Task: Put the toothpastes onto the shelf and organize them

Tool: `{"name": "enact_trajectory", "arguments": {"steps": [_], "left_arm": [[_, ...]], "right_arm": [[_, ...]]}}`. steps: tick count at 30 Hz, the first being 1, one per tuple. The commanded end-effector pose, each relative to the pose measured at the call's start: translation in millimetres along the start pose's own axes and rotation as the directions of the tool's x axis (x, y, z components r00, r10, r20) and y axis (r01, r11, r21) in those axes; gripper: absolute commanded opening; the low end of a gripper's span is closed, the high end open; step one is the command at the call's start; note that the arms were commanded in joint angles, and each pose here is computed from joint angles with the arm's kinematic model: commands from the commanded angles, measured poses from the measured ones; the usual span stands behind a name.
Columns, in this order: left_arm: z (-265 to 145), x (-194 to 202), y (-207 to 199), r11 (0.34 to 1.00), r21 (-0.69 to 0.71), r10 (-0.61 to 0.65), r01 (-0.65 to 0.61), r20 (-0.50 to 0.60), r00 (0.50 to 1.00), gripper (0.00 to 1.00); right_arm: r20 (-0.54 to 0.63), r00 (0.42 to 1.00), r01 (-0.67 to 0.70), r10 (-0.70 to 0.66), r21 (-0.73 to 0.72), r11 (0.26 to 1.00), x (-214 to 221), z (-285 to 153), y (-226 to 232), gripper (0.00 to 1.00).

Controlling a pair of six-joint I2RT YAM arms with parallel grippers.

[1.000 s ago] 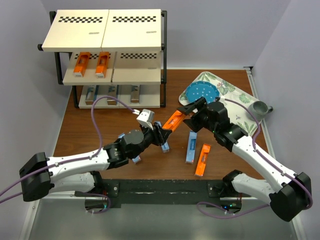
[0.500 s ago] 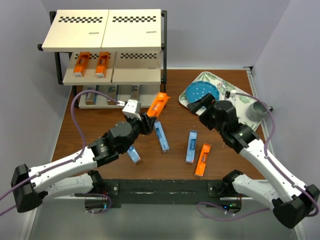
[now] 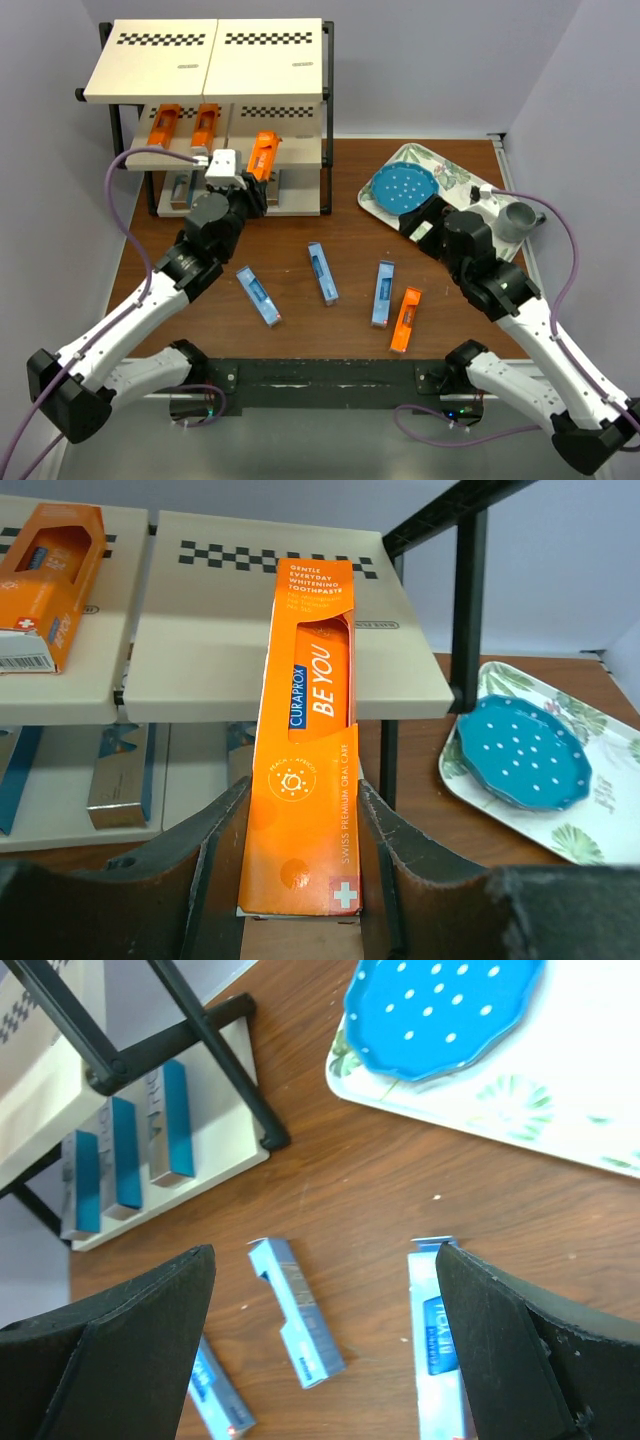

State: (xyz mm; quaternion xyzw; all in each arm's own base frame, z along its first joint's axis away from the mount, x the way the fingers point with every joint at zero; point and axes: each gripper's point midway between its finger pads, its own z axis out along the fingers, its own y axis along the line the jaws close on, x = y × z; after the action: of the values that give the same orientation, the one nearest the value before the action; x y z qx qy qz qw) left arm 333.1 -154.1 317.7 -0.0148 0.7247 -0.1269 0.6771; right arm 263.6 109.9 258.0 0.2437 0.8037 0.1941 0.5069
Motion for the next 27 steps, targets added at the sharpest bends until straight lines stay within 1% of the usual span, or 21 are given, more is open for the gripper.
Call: {"name": "enact_trajectory", "arguments": {"steps": [1,3,8,14,15,20,27], "left_arm": [[21.3,-43.4,8.3,1.000,-0.015,-0.009,0.011,0.132,0.991,0.25],[30.0,-48.7,11.6,0.999,-0.017,-0.028,0.031,0.157,0.987,0.25],[59.1,-50.7,28.9,0.995,-0.081,-0.036,0.053,0.195,0.980,0.27],[81.2,-64.8,40.9,0.990,-0.114,-0.050,0.086,0.285,0.957,0.29],[87.7,-59.8,42.8,0.989,-0.122,-0.047,0.083,0.276,0.960,0.29],[108.1,-64.4,50.3,0.988,-0.134,-0.034,0.076,0.291,0.956,0.32],[135.3,-58.3,60.8,0.985,-0.170,0.006,0.040,0.263,0.965,0.37]], "right_arm": [[0.094,0.993,0.073,-0.074,0.013,0.997,-28.6,-16.6,-4.2,0.97],[0.105,0.988,0.111,-0.111,0.012,0.994,-32.7,-21.5,-6.3,0.97],[0.125,0.973,0.194,-0.194,0.015,0.981,-37.8,-28.0,-11.5,0.97],[0.147,0.946,0.288,-0.290,0.038,0.957,-41.5,-30.1,-20.5,0.97],[0.152,0.943,0.292,-0.295,0.041,0.955,-42.2,-30.3,-21.5,0.97],[0.170,0.938,0.301,-0.302,0.035,0.953,-40.4,-30.9,-26.3,0.97],[0.169,0.933,0.317,-0.319,0.040,0.948,-34.2,-28.1,-32.6,0.97]]}}
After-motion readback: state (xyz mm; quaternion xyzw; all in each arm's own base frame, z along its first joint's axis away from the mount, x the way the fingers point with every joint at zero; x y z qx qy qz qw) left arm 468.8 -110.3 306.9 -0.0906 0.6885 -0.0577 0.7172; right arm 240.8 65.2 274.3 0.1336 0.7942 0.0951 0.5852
